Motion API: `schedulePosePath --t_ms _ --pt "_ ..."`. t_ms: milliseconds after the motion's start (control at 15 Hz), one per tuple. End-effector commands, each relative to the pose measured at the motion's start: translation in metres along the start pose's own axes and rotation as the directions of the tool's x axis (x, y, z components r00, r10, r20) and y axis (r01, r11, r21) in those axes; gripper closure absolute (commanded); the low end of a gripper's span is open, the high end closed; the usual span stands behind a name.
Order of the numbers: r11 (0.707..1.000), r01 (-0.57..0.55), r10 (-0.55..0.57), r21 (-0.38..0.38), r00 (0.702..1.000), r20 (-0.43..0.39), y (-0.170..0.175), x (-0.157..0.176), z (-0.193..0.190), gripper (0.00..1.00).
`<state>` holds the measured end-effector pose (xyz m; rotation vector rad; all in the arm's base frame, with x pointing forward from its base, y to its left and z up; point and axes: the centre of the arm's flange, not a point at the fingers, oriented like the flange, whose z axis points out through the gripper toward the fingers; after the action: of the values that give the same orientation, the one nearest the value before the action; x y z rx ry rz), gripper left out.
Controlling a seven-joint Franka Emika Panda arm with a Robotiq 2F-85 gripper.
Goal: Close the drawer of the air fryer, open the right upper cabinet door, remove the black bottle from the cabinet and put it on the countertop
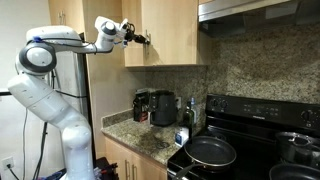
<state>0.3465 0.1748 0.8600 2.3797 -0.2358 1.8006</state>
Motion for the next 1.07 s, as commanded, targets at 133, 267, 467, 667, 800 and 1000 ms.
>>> schedulePosePath --t_ms 133,267,467,667,800,1000 --pt "0.974 -0.040 0.042 -0.221 0.999 0.005 0.097 -0.014 -0.060 0.96" --pt "0.974 -0.052 0.055 -0.221 0.998 0.008 0.118 -0.018 -0.072 0.96" --pt "0.980 -0.052 0.056 -0.194 0.998 0.012 0.139 -0.021 -0.082 0.96" --pt "0.985 -0.046 0.049 -0.168 0.999 0.018 0.160 -0.023 -0.092 0.96" --pt "0.988 -0.044 0.049 -0.150 0.999 0.023 0.174 -0.022 -0.100 0.96" --pt "0.991 -0.042 0.047 -0.130 0.998 0.031 0.195 -0.020 -0.111 0.96"
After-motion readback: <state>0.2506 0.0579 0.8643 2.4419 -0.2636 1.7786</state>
